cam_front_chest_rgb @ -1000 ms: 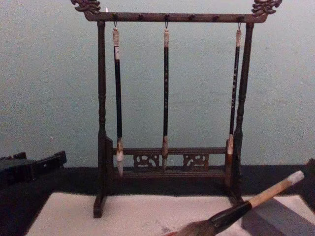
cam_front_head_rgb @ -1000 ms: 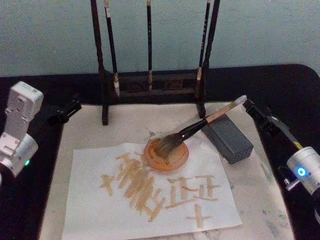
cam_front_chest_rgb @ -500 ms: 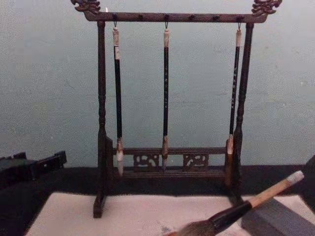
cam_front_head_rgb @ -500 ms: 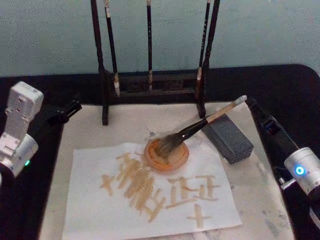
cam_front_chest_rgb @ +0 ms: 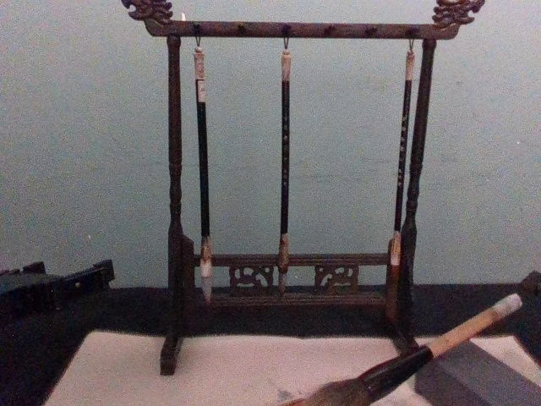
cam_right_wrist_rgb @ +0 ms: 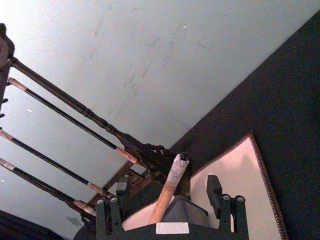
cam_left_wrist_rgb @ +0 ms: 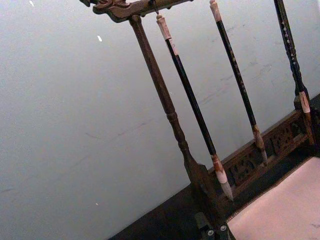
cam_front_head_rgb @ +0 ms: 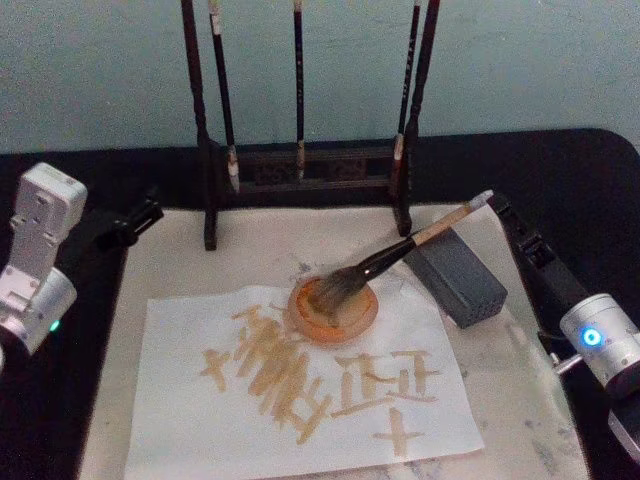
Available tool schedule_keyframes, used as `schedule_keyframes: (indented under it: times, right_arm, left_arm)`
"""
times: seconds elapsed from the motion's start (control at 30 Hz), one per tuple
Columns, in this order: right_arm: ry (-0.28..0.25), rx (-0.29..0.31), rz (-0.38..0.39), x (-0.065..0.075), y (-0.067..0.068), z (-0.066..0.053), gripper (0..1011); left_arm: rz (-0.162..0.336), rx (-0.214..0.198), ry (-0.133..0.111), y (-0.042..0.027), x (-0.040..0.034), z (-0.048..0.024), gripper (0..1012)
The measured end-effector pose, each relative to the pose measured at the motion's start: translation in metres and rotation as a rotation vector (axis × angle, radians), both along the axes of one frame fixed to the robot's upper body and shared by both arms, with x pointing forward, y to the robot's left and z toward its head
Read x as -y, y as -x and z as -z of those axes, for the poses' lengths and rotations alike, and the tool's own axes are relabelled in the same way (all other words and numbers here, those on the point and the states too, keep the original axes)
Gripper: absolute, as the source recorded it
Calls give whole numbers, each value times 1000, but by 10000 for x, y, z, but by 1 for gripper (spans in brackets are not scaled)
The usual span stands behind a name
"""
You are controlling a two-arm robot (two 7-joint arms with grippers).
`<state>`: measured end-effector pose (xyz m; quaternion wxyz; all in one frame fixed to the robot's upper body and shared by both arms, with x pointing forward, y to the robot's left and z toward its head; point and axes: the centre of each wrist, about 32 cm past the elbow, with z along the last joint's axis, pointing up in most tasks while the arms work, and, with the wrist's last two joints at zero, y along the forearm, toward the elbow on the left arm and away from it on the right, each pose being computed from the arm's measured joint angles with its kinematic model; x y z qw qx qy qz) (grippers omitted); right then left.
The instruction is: Pick up the brush from the inkstone, write on the paper, then place the brush back to its original position.
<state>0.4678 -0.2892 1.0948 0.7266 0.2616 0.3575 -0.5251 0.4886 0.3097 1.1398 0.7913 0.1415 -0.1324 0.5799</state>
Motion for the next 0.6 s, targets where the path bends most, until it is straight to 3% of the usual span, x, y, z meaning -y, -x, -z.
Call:
schedule_keyframes:
  times: [0.33,0.6]
  right_arm:
    - [14,-19,0,-2,-68,-2,1002]
    - [-14,-29,2,-8,-149,27,1001]
  left_arm:
    - [0,0,0,0,0,0,1002]
    - [0,0,0,0,0,0,1002]
